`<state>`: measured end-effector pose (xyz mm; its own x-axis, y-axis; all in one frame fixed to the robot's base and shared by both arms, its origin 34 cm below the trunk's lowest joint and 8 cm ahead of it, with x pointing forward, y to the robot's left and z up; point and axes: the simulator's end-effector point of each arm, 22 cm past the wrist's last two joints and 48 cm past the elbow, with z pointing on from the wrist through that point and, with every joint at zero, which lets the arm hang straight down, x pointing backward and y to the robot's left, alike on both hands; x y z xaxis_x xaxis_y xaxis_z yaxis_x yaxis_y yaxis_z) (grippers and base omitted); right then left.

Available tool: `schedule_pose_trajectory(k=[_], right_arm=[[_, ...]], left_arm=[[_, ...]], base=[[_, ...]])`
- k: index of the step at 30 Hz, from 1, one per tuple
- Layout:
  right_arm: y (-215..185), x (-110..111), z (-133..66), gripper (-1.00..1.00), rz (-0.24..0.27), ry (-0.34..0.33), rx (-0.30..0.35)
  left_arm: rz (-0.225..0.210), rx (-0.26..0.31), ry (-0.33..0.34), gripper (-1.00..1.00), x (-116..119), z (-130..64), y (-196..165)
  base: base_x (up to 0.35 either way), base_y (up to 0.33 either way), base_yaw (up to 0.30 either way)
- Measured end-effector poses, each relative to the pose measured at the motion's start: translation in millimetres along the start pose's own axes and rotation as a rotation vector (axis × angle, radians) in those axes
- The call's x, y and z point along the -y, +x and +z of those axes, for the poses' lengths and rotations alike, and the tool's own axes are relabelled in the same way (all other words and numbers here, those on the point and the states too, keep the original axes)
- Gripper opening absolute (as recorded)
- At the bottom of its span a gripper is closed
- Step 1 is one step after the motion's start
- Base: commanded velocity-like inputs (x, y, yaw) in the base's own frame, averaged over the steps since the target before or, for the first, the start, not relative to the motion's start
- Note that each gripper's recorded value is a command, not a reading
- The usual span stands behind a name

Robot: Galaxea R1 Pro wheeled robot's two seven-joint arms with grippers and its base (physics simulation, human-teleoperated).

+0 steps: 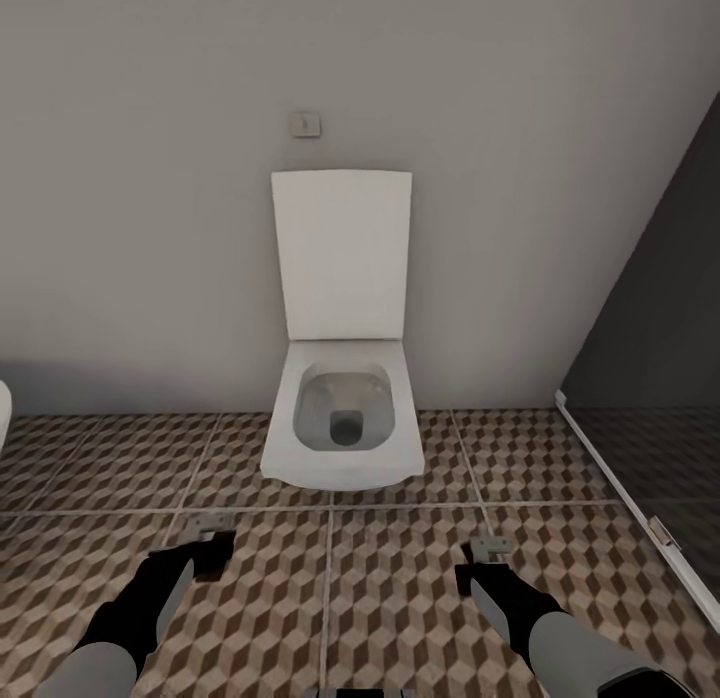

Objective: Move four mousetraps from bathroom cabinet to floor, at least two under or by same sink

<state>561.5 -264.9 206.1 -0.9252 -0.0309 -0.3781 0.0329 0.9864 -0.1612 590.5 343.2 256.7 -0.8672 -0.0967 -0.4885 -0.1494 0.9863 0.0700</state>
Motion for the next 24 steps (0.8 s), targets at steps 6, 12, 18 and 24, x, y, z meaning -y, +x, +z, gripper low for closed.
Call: schedule_pose_trajectory(k=[6, 12, 18, 24], right_arm=[[11, -2, 8.4, -1.0, -0.005, -0.001, -0.024], [23, -4, 16.5, -1.0, -0.009, -0.002, -0.048], [33, -5, 23.1, -1.0, -0.012, -0.003, -0.068], [33, -5, 23.1, -1.0, -0.013, -0.003, -0.068]], left_arm=[[0.002, -0.014, -0.002, -1.0, 0, 8.3, 9], [0.005, -0.035, -0.005, -1.0, 0, 16.5, 20], [0.007, -0.055, -0.006, -1.0, 0, 23.1, 30], [0.007, -0.054, -0.004, -1.0, 0, 22.9, 30]], base=[[0.0, 0.0, 0.0], [0.0, 0.0, 0.0], [0.0, 0.0, 0.0], [0.0, 0.0, 0.0]])
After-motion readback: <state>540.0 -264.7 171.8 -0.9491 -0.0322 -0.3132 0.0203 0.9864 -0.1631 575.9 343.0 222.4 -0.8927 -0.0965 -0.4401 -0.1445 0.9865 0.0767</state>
